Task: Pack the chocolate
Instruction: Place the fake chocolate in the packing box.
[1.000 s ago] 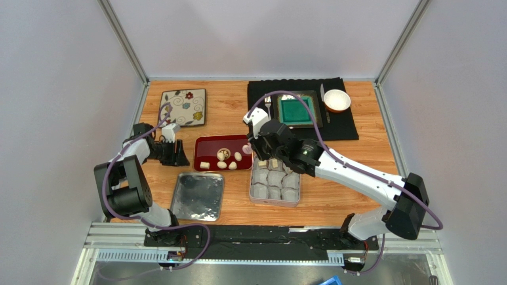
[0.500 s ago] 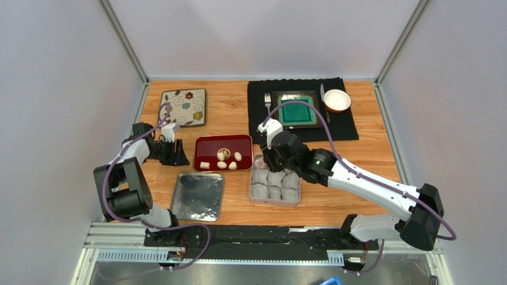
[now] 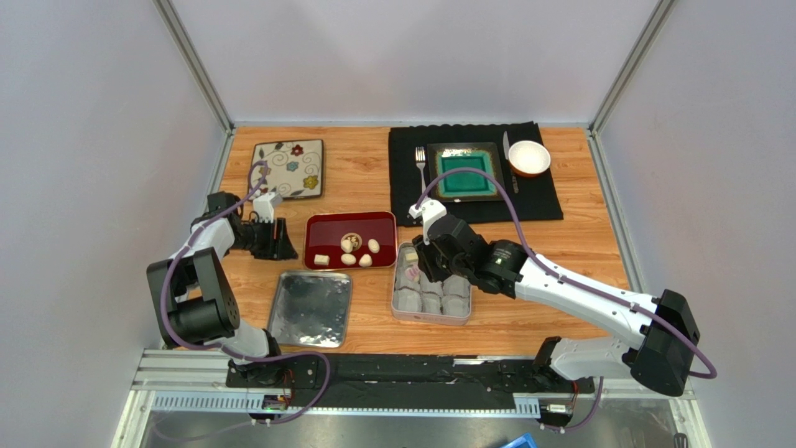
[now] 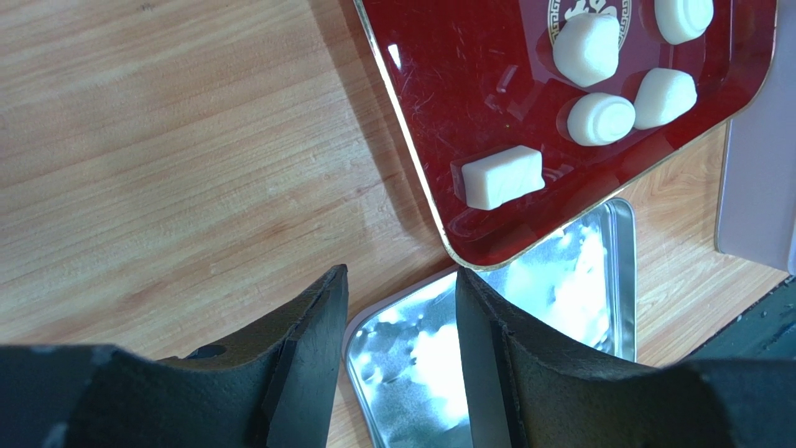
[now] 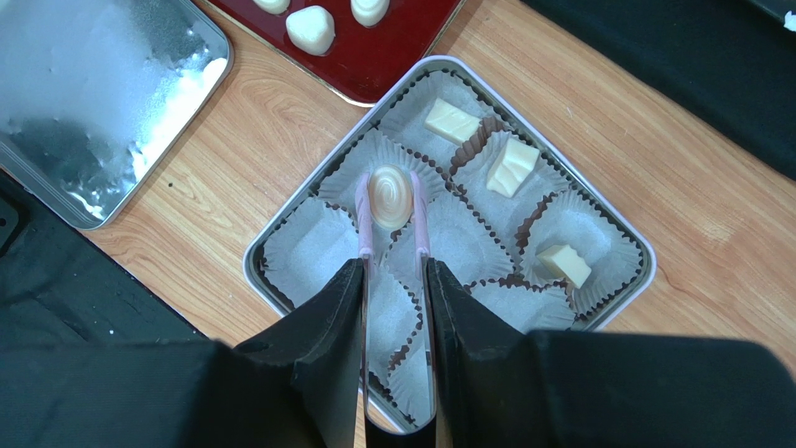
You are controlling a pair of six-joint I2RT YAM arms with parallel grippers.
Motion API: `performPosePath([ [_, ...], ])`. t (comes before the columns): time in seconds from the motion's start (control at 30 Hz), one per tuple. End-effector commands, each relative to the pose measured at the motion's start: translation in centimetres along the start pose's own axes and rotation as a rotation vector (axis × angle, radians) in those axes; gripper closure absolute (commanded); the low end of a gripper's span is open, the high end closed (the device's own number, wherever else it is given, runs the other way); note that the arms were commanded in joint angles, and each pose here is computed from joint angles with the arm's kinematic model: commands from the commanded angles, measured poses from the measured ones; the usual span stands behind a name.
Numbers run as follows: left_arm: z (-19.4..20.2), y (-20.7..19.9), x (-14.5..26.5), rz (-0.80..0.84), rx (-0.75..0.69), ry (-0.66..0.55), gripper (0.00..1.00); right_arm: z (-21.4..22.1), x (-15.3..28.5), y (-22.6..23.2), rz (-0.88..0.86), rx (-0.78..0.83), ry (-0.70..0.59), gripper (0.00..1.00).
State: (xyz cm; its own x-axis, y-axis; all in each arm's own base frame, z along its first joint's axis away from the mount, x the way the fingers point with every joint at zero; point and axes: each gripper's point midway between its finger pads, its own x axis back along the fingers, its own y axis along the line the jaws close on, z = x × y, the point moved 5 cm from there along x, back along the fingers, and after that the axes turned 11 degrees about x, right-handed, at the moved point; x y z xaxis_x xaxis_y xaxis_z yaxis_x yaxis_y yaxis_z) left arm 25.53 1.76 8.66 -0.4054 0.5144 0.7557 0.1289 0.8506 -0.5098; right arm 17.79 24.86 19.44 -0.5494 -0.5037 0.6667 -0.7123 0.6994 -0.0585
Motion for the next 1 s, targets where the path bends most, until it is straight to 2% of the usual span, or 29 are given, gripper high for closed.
performPosePath([
  [0.0, -1.6, -0.7, 1.3, 0.013, -0.052, -0.062, 0.45, -1.7, 0.4, 0.3, -0.011, -0.034, -0.084, 0.74],
  [0.2, -1.7, -0.7, 1.4, 0.008, -0.059, -0.062, 0.45, -2.1, 0.0, 0.3, -0.013, -0.040, -0.091, 0.66],
  [0.37, -1.8, -0.8, 1.4, 0.011, -0.060, -0.063, 0.45, -2.0, 0.0, 0.4, -0.013, -0.041, -0.088, 0.63],
  [0.7, -1.8, -0.8, 1.5, 0.009, -0.064, -0.064, 0.45, -2.5, 0.1, 0.3, -0.010, -0.039, -0.104, 0.65],
  [0.8, -1.7, -0.8, 1.5, 0.009, -0.062, -0.064, 0.45, -3.5, 0.5, 0.3, -0.016, -0.039, -0.144, 0.69],
  [0.97, -1.8, -0.8, 1.5, 0.011, -0.061, -0.065, 0.45, -6.9, 1.4, 0.6, -0.034, -0.001, -0.227, 0.69],
])
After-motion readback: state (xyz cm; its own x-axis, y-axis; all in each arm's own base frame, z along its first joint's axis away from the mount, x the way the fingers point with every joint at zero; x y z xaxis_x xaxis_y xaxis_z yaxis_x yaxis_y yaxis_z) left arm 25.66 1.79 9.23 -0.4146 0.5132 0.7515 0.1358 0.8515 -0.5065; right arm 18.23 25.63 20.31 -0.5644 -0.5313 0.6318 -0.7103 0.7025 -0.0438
